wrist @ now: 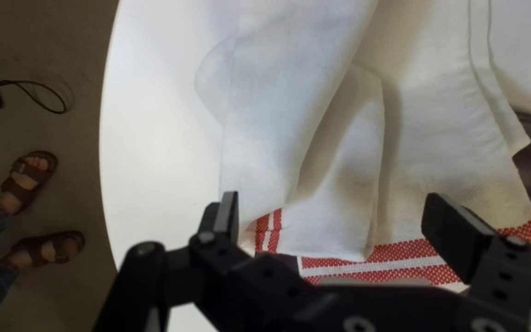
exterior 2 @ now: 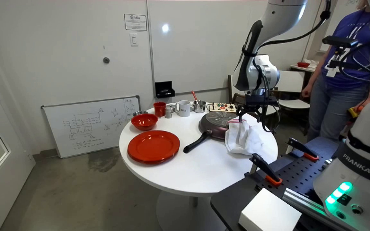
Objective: Unfold the towel
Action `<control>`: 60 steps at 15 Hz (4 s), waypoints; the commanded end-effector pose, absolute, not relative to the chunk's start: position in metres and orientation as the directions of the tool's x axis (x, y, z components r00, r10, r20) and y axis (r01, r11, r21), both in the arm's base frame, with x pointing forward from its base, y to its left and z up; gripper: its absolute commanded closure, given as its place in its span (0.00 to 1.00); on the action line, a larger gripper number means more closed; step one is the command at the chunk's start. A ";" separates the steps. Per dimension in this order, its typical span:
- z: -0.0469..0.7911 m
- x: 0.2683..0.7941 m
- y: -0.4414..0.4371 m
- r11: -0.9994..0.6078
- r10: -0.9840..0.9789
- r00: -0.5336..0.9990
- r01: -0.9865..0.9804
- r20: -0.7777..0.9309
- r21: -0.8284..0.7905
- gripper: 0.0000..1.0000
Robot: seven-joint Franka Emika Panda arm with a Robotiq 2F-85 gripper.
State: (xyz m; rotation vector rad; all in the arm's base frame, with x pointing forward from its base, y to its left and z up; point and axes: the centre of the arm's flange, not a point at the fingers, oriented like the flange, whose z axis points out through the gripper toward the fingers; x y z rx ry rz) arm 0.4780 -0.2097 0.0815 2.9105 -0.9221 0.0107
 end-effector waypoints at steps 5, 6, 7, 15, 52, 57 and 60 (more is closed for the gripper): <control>0.084 0.483 -0.227 -0.641 -0.744 0.668 -0.700 -0.030 0.314 0.00; 0.083 0.481 -0.230 -0.616 -0.769 0.637 -0.719 -0.048 0.322 0.00; 0.082 0.478 -0.233 -0.593 -0.791 0.609 -0.735 -0.066 0.329 0.00; 0.057 0.443 -0.246 -0.416 -0.907 0.413 -0.855 -0.076 0.310 0.00; 0.024 0.434 -0.226 -0.501 -0.860 0.492 -0.864 -0.134 0.046 0.83; 0.033 0.437 -0.220 -0.524 -0.848 0.510 -0.847 -0.146 0.088 1.00; 0.045 0.441 -0.214 -0.549 -0.835 0.536 -0.829 -0.123 0.108 0.96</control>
